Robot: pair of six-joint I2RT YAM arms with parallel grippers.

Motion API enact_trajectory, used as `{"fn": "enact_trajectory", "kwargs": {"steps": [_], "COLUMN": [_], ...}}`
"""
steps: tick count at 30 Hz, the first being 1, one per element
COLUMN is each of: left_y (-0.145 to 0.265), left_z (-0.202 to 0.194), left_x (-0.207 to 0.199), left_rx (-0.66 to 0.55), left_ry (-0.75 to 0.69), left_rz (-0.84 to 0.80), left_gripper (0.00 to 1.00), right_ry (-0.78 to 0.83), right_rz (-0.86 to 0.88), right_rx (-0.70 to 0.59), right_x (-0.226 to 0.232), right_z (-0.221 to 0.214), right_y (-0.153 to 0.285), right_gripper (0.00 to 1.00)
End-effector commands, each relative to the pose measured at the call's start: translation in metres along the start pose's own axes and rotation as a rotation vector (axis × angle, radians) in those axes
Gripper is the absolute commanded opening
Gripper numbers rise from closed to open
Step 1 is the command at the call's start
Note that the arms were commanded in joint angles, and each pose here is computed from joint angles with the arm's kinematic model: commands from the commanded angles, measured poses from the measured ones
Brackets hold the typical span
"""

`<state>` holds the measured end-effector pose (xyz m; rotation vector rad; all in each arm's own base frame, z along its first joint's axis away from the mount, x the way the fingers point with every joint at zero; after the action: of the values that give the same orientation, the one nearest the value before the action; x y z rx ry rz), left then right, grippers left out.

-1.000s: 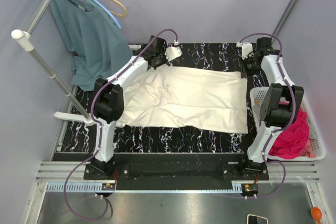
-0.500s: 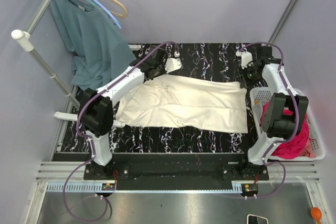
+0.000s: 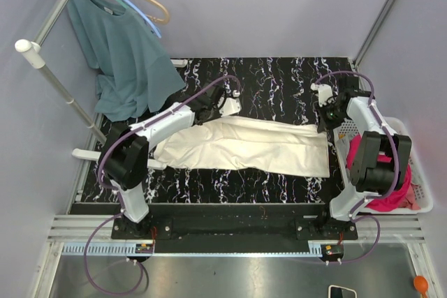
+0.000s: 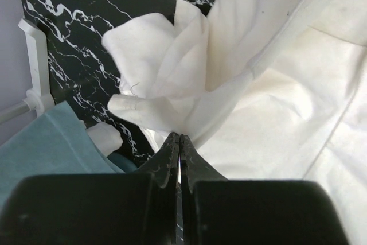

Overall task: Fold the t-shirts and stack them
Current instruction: Fold the tshirt

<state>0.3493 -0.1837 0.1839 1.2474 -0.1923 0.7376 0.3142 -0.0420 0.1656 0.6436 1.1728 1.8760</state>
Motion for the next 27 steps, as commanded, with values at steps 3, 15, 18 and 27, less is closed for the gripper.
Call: {"fn": "enact_trajectory", "kwargs": {"steps": [3,15,18,27], "left_y": [0.025,0.012,0.009,0.006], "left_z": [0.001,0.007,0.004,-0.003], "left_x": [-0.007,-0.032,-0.038,-0.051], "left_rx": [-0.016,0.051,0.072,0.092], "left_ry": [0.026,-0.015,-0.026,-0.026], "left_rz": [0.066,0.029,0.018,-0.012], "left_gripper": [0.00,0.00,0.00,0.00], "right_ry": [0.048,0.072,0.078,0.081], "right_rz": [-0.022,-0.029,-0.034,-0.011], "right_rx": [-0.015,0.022,0.037,0.059], "right_x": [0.002,0.000,-0.001,0.009], "right_z": [-0.003,-0.005,-0.007,-0.017], "right_y": [0.004,-0.001,-0.004,-0.008], "right_gripper": [0.00,0.00,0.00,0.31]}}
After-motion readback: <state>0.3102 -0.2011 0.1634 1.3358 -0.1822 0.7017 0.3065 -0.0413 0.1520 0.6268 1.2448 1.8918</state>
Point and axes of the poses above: each gripper's point midway between its finger pads, its own y axis back along the fingers, its own x axis along the line the jaws close on, z = x × y, the point moved 9 cm from there along y, back along the fingers, and after that the axes turned 6 degrees about y, right-handed, at the moved point
